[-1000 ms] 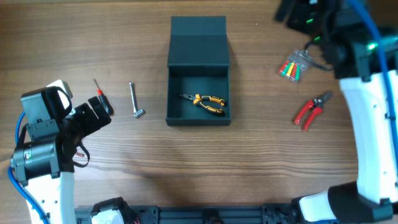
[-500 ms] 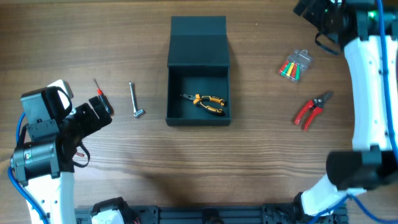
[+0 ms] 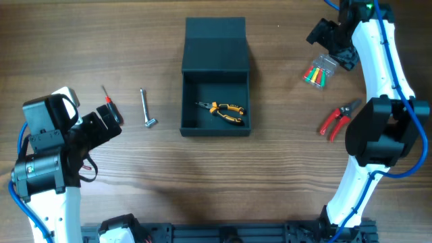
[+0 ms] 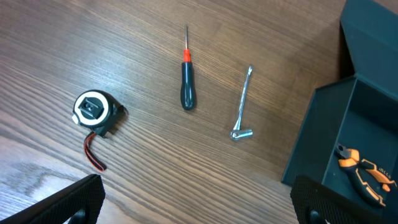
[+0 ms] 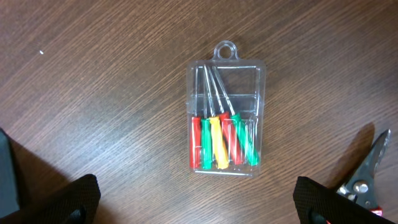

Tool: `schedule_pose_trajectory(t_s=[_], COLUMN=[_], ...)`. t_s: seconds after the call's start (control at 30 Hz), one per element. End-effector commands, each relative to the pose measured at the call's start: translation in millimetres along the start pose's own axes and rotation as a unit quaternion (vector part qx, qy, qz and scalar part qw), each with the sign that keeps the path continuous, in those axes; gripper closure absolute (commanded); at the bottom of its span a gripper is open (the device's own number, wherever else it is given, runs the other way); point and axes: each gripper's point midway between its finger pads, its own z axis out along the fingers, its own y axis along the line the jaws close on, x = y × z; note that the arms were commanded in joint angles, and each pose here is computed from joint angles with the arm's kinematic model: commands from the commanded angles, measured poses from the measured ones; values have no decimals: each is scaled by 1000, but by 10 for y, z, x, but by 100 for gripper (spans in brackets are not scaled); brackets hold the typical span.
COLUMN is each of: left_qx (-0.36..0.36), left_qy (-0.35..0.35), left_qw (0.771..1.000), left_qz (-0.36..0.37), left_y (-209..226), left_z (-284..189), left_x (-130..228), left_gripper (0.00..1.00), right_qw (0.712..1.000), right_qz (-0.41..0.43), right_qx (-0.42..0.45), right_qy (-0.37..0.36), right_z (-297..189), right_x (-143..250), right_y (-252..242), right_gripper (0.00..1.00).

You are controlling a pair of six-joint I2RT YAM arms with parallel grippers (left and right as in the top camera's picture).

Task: Pack container
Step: 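Move the right gripper to the clear screwdriver case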

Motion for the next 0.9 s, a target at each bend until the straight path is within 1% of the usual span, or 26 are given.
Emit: schedule_pose_trajectory(t_s=[0.0, 0.23, 0.67, 0.87], left_qx=[7, 15, 17, 17], left_qy=[-12, -9, -7, -7], left_qw=[1000, 1000, 1000, 1000], left_qz=[5, 5, 5, 5], left_y=[-16, -42, -51, -51], left_z=[-82, -82, -82, -82], left_x=[-48, -39, -31, -31], left_gripper=[0, 0, 0, 0], right_qw=[1000, 999, 999, 996], right_qz=[-3, 14, -1, -9], right_qx=[6, 19, 16, 21], right_qy=[19, 37, 35, 85], right_z=[184, 325, 359, 675], right_x=[-25, -68, -84, 119], right_y=[-129, -361, -350, -350], right_gripper=[0, 0, 0, 0])
